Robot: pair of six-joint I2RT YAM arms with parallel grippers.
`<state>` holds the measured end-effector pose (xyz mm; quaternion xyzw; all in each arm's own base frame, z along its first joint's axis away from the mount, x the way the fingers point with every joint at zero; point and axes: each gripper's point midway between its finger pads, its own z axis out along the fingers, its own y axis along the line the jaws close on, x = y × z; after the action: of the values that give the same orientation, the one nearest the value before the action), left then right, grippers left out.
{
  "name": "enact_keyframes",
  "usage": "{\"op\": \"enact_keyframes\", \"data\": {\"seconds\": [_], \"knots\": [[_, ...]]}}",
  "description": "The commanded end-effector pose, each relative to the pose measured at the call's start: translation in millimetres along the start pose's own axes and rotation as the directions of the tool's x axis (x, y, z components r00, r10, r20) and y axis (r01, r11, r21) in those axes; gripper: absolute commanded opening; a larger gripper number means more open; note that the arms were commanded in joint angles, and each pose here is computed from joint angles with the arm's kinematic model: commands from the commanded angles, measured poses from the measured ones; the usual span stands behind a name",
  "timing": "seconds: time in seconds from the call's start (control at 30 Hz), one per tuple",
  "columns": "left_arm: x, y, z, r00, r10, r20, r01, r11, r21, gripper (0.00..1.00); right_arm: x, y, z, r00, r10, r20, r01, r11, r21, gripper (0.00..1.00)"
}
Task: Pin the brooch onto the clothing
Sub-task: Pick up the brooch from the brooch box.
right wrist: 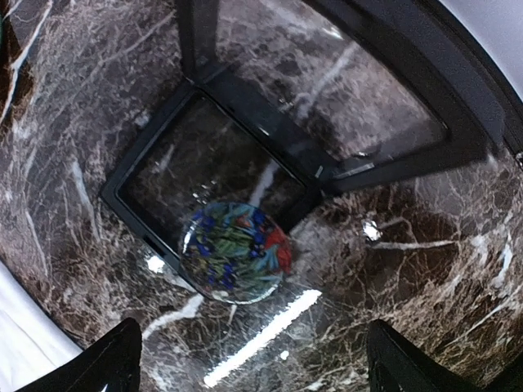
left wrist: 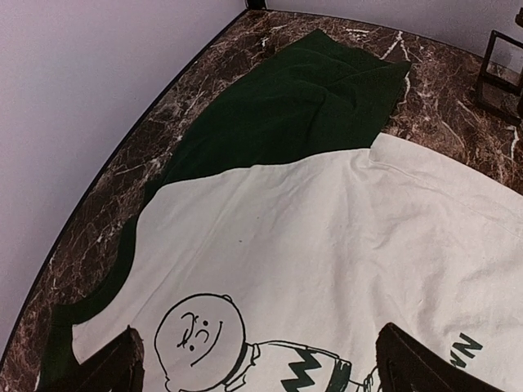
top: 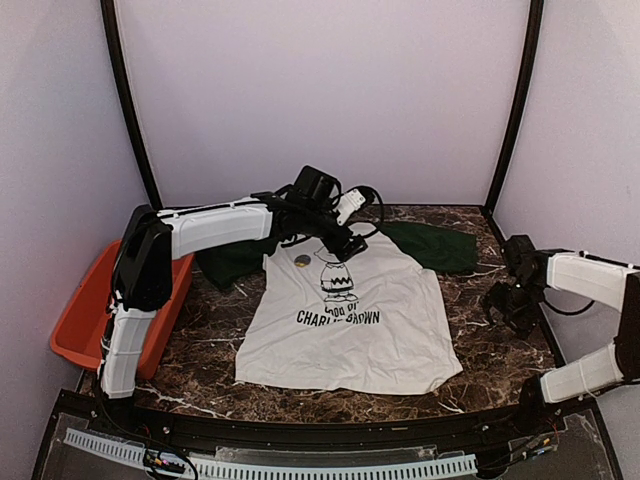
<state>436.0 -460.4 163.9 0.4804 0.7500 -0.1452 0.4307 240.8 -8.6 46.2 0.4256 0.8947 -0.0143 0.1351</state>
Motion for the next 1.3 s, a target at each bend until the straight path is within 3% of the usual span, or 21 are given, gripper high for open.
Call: {"op": "enact_keyframes", "data": {"seconds": [0.0,0.17,0.43,0.87,1.27], "knots": [[-25,5,-34,0.999,-0.038,0.031,0.039,0.999,-0.023,0.99,-4,1,-10,0.997,0.046,0.057,-0.04,0.995,-0.09,0.92],[-22,5,-47,0.999,-0.042,0.003,0.042,0.999,-0.025,0.99,-12,-4,-20,0.994,0.048,0.102,-0.038,0.994,-0.101,0.93],[-20,4,-59,0.999,-0.043,-0.022,0.043,0.999,-0.02,0.99,-2,-3,-7,0.999,0.035,0.032,-0.032,0.996,-0.085,0.93],[-23,1,-42,0.987,-0.133,0.095,0.135,0.991,-0.009,0.99,-4,5,-1,0.999,0.022,0.031,-0.018,0.994,-0.108,0.93],[-5,-10,-43,0.978,-0.181,0.107,0.18,0.983,0.023,0.99,-6,9,4,1.0,0.013,0.023,-0.01,0.993,-0.117,0.94]]}}
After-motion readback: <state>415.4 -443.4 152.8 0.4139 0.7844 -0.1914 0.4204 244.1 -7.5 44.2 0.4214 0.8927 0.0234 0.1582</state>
